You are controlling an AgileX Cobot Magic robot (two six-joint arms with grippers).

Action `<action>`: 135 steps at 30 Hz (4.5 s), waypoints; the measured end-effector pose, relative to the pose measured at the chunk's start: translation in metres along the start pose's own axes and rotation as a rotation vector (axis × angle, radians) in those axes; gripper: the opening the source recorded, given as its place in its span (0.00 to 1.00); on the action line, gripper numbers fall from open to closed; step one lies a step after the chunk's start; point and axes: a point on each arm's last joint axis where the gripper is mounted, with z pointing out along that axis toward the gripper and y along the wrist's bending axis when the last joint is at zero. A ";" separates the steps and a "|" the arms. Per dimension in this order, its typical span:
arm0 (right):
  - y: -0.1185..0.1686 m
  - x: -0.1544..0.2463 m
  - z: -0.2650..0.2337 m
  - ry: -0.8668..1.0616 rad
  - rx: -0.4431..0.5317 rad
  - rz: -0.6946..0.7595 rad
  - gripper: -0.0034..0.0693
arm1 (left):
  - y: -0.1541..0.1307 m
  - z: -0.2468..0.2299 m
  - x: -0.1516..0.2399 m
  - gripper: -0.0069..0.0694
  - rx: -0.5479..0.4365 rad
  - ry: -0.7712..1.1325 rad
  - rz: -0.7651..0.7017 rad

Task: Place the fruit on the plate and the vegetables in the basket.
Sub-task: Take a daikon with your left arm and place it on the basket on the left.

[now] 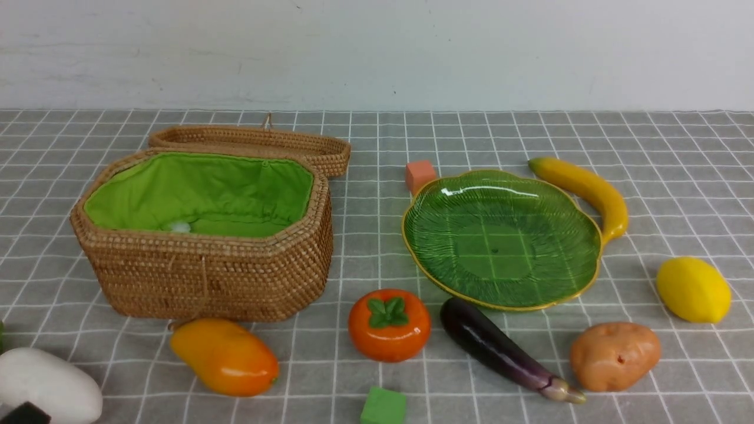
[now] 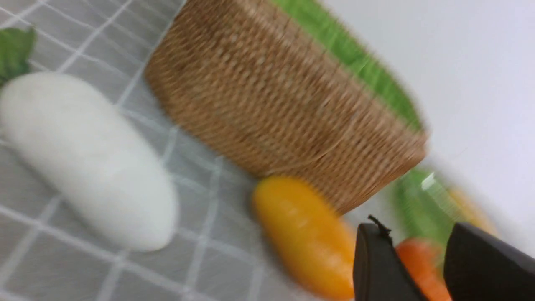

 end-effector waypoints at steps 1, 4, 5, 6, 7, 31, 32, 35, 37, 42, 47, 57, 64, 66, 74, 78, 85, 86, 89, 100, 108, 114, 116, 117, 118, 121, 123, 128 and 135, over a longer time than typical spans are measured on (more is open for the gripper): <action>0.000 0.000 0.000 0.000 0.000 0.000 0.38 | -0.002 0.000 -0.003 0.40 0.022 -0.030 -0.059; 0.000 -0.001 0.000 -0.016 0.004 -0.018 0.38 | -0.005 -0.001 -0.008 0.40 0.064 -0.084 -0.184; 0.000 -0.002 0.000 -0.024 0.004 -0.018 0.38 | -0.005 -0.001 -0.008 0.39 0.066 -0.084 -0.201; 0.000 -0.002 0.000 -0.031 0.001 -0.002 0.38 | -0.005 0.000 -0.008 0.38 0.065 -0.081 -0.214; 0.000 -0.002 0.000 -0.038 -0.004 0.019 0.38 | -0.005 0.000 -0.008 0.36 0.063 -0.077 -0.220; 0.061 -0.170 -0.050 0.294 -0.399 -0.092 0.08 | -0.059 0.054 -0.042 0.07 -0.420 0.792 0.264; 0.064 -0.179 -0.049 0.314 -0.406 -0.138 0.08 | -0.058 0.061 -0.044 0.07 -0.444 0.804 0.288; 0.069 -0.193 -0.045 0.321 -0.421 -0.214 0.08 | -0.054 0.077 -0.049 0.07 -0.509 0.806 0.286; 0.072 -0.200 -0.044 0.308 -0.443 -0.249 0.08 | -0.049 0.087 -0.053 0.07 -0.567 0.805 0.266; 0.085 -0.209 -0.048 0.242 -0.586 -0.305 0.08 | -0.022 0.105 -0.066 0.07 -0.708 0.782 0.121; 0.095 -0.208 -0.056 0.217 -0.736 -0.361 0.08 | 0.005 0.116 -0.074 0.07 -0.789 0.753 -0.047; 0.104 -0.203 -0.066 0.211 -0.897 -0.470 0.09 | 0.037 0.141 -0.080 0.47 -0.845 0.679 -0.094; 0.104 -0.203 -0.066 0.211 -0.895 -0.474 0.09 | 0.063 0.163 -0.074 0.93 -0.882 0.586 -0.165; 0.104 -0.203 -0.066 0.211 -0.894 -0.476 0.09 | 0.070 0.167 -0.071 0.96 -0.894 0.586 -0.171; 0.104 -0.203 -0.066 0.204 -0.895 -0.493 0.09 | 0.091 0.178 -0.061 0.76 -0.929 0.589 -0.163; 0.104 -0.203 -0.066 0.200 -0.897 -0.501 0.09 | 0.092 0.178 -0.063 0.73 -0.928 0.594 -0.132; 0.104 -0.204 -0.066 0.190 -0.893 -0.498 0.09 | 0.053 0.161 -0.092 0.73 -0.833 0.510 0.020; 0.104 -0.204 -0.066 0.186 -0.891 -0.497 0.09 | 0.043 0.157 -0.100 0.73 -0.806 0.490 0.058; 0.104 -0.207 -0.065 0.155 -0.880 -0.485 0.09 | -0.006 0.152 -0.126 0.73 -0.649 0.468 0.294; 0.104 -0.240 -0.080 -0.027 -0.857 -0.453 0.09 | -0.148 0.228 -0.129 0.73 0.040 0.672 1.272; 0.103 -0.231 -0.084 0.069 -0.895 -0.498 0.09 | -0.121 0.308 -0.094 0.73 0.110 0.964 1.546; 0.103 -0.229 -0.085 0.094 -0.904 -0.508 0.10 | -0.105 0.325 -0.083 0.73 0.087 1.026 1.598; 0.103 -0.229 -0.085 0.094 -0.904 -0.508 0.10 | -0.105 0.325 -0.084 0.73 0.085 1.018 1.608; 0.103 -0.229 -0.085 0.093 -0.904 -0.508 0.10 | -0.105 0.326 -0.084 0.73 0.083 1.011 1.616; 0.103 -0.229 -0.085 0.093 -0.904 -0.508 0.10 | -0.105 0.326 -0.084 0.73 0.082 1.009 1.616; 0.103 -0.229 -0.085 0.089 -0.902 -0.506 0.10 | -0.106 0.327 -0.085 0.73 0.084 0.989 1.614; 0.103 -0.230 -0.085 0.085 -0.901 -0.505 0.10 | -0.107 0.327 -0.085 0.73 0.087 0.984 1.608; 0.102 -0.230 -0.084 0.083 -0.891 -0.512 0.11 | -0.108 0.327 -0.083 0.83 0.069 0.973 1.533; 0.102 -0.230 -0.084 0.082 -0.885 -0.518 0.12 | -0.126 0.310 -0.093 0.92 0.027 0.957 1.427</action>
